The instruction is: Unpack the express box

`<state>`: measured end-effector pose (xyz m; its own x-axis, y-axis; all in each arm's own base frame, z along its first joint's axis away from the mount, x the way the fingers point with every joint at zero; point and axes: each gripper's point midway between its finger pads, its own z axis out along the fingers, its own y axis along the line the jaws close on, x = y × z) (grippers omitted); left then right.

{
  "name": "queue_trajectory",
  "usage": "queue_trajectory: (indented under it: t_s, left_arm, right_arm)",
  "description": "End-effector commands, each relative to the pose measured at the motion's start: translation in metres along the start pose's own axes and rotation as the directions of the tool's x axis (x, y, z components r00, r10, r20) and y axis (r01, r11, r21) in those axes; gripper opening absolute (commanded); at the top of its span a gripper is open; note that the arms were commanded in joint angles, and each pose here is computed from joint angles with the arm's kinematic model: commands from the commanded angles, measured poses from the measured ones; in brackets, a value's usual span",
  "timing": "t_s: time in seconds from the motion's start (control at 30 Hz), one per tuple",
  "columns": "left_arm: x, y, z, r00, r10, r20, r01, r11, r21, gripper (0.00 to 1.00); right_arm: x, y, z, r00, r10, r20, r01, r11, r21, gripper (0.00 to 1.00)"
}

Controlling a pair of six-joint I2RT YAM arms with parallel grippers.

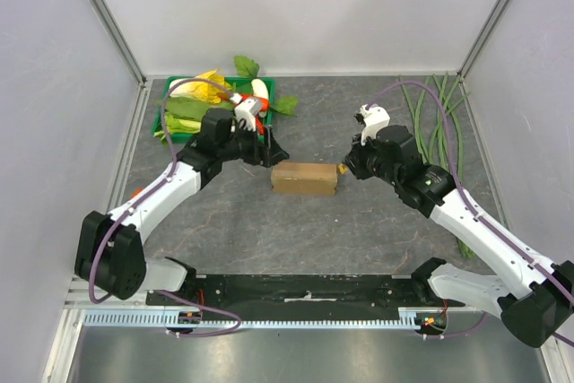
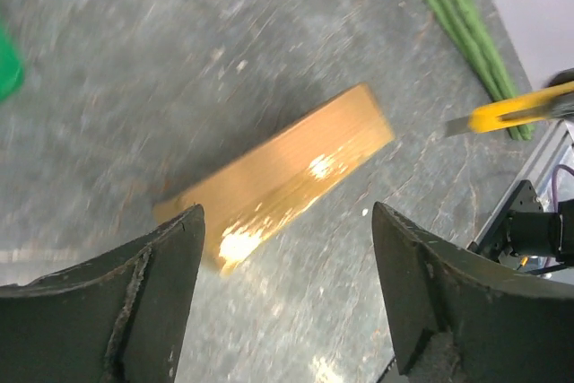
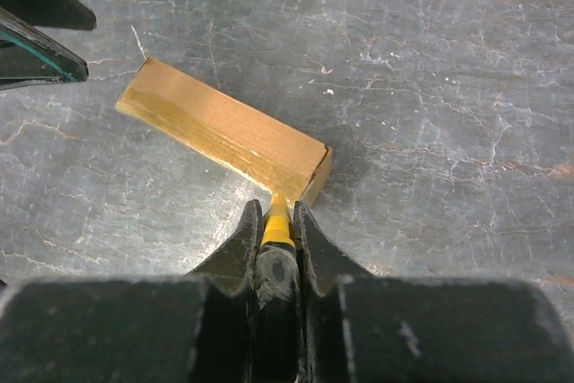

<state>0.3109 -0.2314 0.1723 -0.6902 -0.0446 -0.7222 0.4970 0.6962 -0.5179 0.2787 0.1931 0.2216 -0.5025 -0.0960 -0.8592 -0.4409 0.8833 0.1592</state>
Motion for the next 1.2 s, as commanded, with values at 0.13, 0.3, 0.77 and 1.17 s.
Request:
queue_trajectory:
  t_s: [0.13, 0.3, 0.77, 1.17]
  left_arm:
    - [-0.027, -0.058, 0.046, 0.879, 0.477, -0.003, -0.468, 0.863, 0.187, 0.86]
    - [0.013, -0.063, 0.073, 0.756, 0.626, -0.191, -0.572, 0.774, 0.272, 0.85]
    - [0.028, -0.055, 0.097, 0.646, 0.728, -0.229, -0.678, 0.685, 0.265, 0.92]
    - [0.048, -0.036, 0.112, 0.634, 0.718, -0.288, -0.670, 0.695, 0.261, 0.90]
  right_arm:
    - [-0.009, -0.011, -0.006, 0.997, 0.062, 0.043, -0.065, 0.996, 0.068, 0.00]
    - [-0.005, -0.013, -0.008, 0.997, 0.073, 0.041, -0.076, 0.994, 0.077, 0.00]
    - [-0.004, -0.018, -0.006, 0.997, 0.070, 0.019, -0.072, 0.993, 0.096, 0.00]
    - [-0.006, -0.023, -0.001, 0.997, 0.080, 0.018, -0.082, 0.990, 0.118, 0.00]
